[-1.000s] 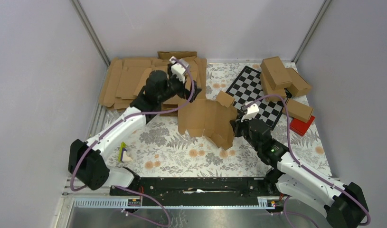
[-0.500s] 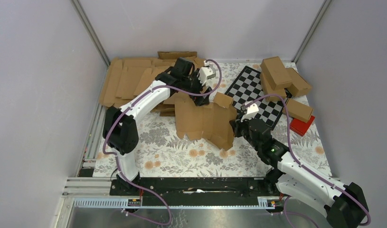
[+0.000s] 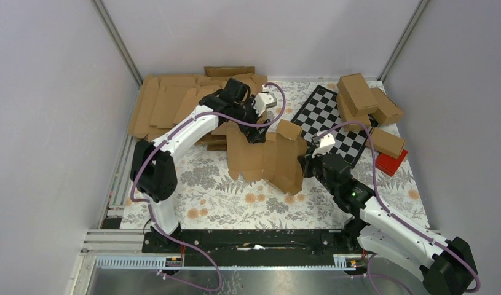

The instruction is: Fold the paper box

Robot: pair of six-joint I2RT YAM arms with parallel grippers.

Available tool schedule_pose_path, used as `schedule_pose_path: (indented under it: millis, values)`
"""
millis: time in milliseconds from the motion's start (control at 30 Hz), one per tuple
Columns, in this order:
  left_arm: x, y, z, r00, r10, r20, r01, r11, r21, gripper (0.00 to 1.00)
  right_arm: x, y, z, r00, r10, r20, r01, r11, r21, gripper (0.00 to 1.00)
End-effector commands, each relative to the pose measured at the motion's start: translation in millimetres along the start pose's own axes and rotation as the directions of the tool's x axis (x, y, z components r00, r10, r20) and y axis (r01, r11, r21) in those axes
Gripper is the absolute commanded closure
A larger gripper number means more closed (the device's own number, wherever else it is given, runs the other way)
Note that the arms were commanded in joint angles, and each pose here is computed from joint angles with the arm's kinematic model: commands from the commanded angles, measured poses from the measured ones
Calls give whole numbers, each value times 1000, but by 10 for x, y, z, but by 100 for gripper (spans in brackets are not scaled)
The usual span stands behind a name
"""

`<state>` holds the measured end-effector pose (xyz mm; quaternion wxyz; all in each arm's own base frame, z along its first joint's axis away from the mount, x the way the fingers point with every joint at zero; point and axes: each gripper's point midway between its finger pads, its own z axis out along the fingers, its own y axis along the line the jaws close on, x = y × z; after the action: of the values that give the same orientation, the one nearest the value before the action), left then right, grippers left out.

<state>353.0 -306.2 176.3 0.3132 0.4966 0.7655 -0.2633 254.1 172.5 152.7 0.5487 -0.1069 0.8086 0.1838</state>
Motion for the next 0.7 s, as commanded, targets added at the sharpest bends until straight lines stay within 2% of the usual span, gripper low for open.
schedule_pose_path:
  millis: [0, 200, 233, 333, 400, 600, 667]
  values:
    - [-121, 46, -261, 999, 31, 25, -29, 996, -78, 4, -282, 49, -38, 997, 4, 71, -3, 1000, -14, 100]
    - [-75, 84, -266, 999, 38, 0, -38, 992, -117, 3, -292, 59, -29, 998, 2, 69, -1, 1000, -17, 100]
    - [-100, 81, -260, 999, 40, 11, -38, 993, -114, 6, -292, 59, -29, 998, 1, 69, 0, 1000, -17, 100]
    - [-156, 102, -237, 999, 40, 35, -35, 992, -118, 28, -296, 55, -23, 998, 1, 69, 0, 1000, -14, 100]
    - [-155, 110, -224, 999, 38, 34, -34, 993, -117, 37, -302, 56, -21, 998, 1, 69, 0, 1000, -14, 100]
    - [-180, 88, -183, 999, 22, 24, -20, 996, -87, 36, -328, 58, -17, 997, 4, 77, -3, 1000, -12, 100]
    - [-165, 86, -175, 1000, 15, 12, -14, 997, -82, 39, -342, 56, -21, 997, 4, 81, -3, 1000, -11, 100]
